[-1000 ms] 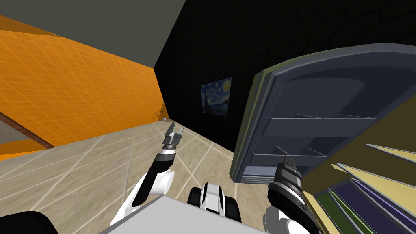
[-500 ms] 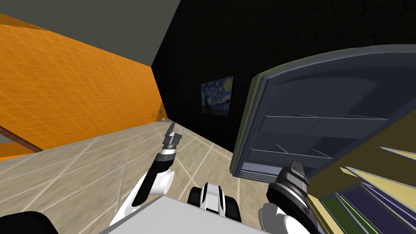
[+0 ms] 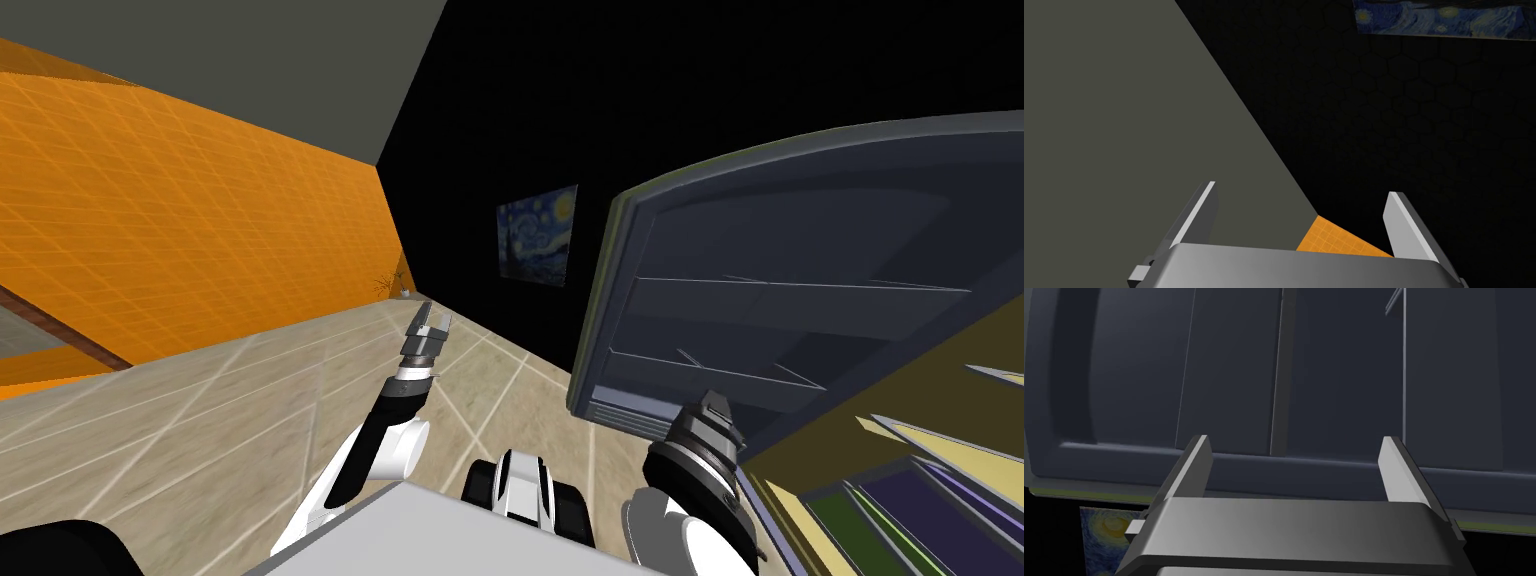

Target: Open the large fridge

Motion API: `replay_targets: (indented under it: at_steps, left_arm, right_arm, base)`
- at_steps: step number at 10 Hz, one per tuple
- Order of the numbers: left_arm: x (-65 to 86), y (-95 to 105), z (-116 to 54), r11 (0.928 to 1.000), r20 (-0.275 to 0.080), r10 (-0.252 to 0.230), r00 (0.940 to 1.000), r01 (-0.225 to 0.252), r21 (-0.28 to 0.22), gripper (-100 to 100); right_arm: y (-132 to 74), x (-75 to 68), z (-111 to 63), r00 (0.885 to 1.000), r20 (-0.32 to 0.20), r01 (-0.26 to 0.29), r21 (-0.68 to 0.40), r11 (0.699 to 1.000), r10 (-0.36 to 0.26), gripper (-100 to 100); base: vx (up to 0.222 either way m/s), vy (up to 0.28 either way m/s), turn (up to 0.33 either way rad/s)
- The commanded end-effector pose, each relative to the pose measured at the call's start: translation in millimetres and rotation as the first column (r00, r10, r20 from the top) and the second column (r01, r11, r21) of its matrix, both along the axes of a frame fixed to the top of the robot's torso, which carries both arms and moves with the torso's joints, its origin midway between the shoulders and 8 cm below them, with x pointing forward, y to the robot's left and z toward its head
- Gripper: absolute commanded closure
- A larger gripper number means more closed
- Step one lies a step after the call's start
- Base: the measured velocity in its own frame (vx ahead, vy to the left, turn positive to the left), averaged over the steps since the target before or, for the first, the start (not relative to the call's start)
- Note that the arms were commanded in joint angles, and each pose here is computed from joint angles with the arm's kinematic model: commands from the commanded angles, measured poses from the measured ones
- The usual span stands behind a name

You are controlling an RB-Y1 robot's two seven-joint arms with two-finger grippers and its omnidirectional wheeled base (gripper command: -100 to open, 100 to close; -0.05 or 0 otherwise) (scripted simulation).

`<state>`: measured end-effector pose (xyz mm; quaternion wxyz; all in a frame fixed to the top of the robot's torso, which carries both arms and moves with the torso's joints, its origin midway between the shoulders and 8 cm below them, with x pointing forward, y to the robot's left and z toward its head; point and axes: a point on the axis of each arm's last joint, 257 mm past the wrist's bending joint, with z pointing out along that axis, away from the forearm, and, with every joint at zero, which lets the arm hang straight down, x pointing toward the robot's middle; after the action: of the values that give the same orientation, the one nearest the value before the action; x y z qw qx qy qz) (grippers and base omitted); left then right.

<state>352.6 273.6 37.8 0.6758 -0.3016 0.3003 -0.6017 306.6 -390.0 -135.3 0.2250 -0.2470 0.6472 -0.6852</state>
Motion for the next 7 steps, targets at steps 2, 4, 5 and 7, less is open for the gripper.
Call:
replay_targets:
  at_steps: [2, 4, 5, 7]
  left_arm:
    - [0.0, 0.0, 0.0, 1.0000, 0.000, 0.000, 1.0000, 0.000, 0.000, 0]
    - [-0.1, 0.1, -0.1, 1.0000, 0.000, 0.000, 1.0000, 0.000, 0.000, 0]
    - [-0.1, 0.1, -0.1, 1.0000, 0.000, 0.000, 1.0000, 0.000, 0.000, 0]
    - [-0.1, 0.1, -0.1, 1.0000, 0.000, 0.000, 1.0000, 0.000, 0.000, 0]
  right_arm:
    - [42.8, 54.7, 16.7, 0.983, -0.097, -0.176, -0.248, 0.953, 0.156, -100]
    - [49.6, 61.2, 3.3, 0.970, -0.193, -0.206, -0.330, 0.921, 0.148, -100]
    - [50.9, 61.8, -3.4, 0.965, -0.226, -0.212, -0.363, 0.907, 0.135, -100]
    - [90.0, 85.9, -0.2, 0.935, -0.287, -0.329, -0.472, 0.818, 0.210, -100]
  base:
    - [-0.046, 0.048, -0.016]
    - [0.011, -0.009, 0.004]
    - [0.014, -0.010, -0.002]
    - [-0.049, 0.040, 0.099]
